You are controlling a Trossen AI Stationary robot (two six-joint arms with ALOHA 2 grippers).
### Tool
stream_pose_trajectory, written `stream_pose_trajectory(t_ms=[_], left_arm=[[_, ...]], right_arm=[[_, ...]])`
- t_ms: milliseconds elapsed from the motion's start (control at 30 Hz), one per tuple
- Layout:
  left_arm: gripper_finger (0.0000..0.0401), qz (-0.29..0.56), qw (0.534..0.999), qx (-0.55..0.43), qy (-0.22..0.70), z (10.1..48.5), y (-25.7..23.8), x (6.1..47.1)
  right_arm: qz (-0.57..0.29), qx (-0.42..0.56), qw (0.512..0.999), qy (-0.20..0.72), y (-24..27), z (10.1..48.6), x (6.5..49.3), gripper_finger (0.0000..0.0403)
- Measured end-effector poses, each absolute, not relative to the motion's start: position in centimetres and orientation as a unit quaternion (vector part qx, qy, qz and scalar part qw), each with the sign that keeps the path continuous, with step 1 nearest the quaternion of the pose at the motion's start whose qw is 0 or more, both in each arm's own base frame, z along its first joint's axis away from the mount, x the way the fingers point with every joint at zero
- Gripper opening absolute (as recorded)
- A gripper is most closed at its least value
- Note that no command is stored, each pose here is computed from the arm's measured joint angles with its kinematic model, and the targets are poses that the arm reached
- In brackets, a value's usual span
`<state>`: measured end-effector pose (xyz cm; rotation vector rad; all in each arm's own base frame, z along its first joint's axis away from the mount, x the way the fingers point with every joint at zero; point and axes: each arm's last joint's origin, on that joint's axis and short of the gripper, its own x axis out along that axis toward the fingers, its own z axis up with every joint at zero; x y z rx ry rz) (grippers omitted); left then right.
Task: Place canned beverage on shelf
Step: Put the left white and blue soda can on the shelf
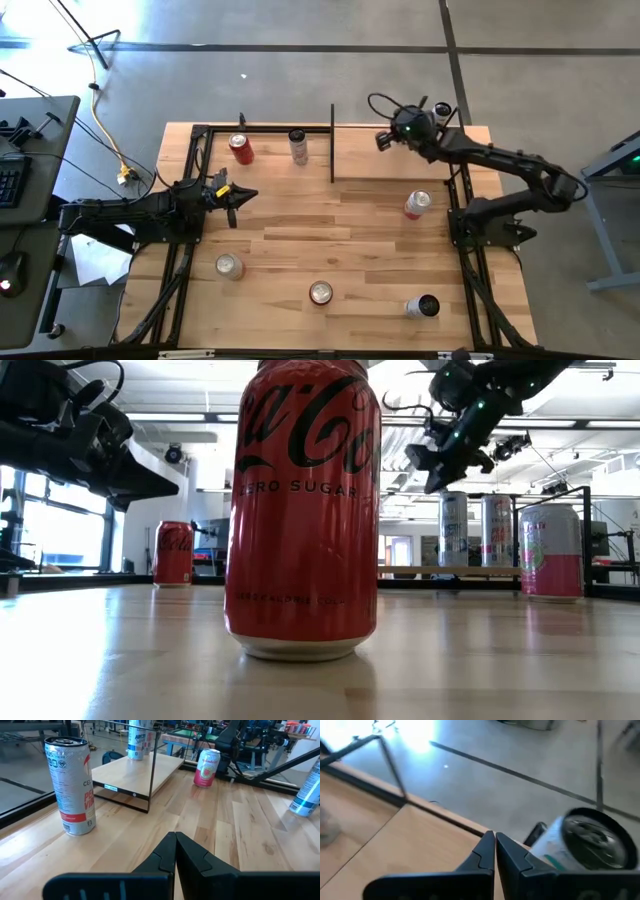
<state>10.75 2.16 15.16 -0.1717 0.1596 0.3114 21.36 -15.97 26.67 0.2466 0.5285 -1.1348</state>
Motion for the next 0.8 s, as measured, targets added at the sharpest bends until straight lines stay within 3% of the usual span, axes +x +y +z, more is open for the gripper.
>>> stream_pose_trajectory(t_ms=[400, 800], left_arm=[[0.0000, 0.155, 0.981, -0.087, 0.079, 15.2, 2.2, 10.8], [0.0000, 0.155, 0.981, -0.086, 0.079, 15.2, 2.2, 10.7]], right_arm=[[-0.583, 0.119, 0.743, 0.305, -17.3, 22.8, 22.6, 0.0000], [-0.607, 0.101, 0.711, 0.341, -16.7, 24.1, 20.0, 0.0000]])
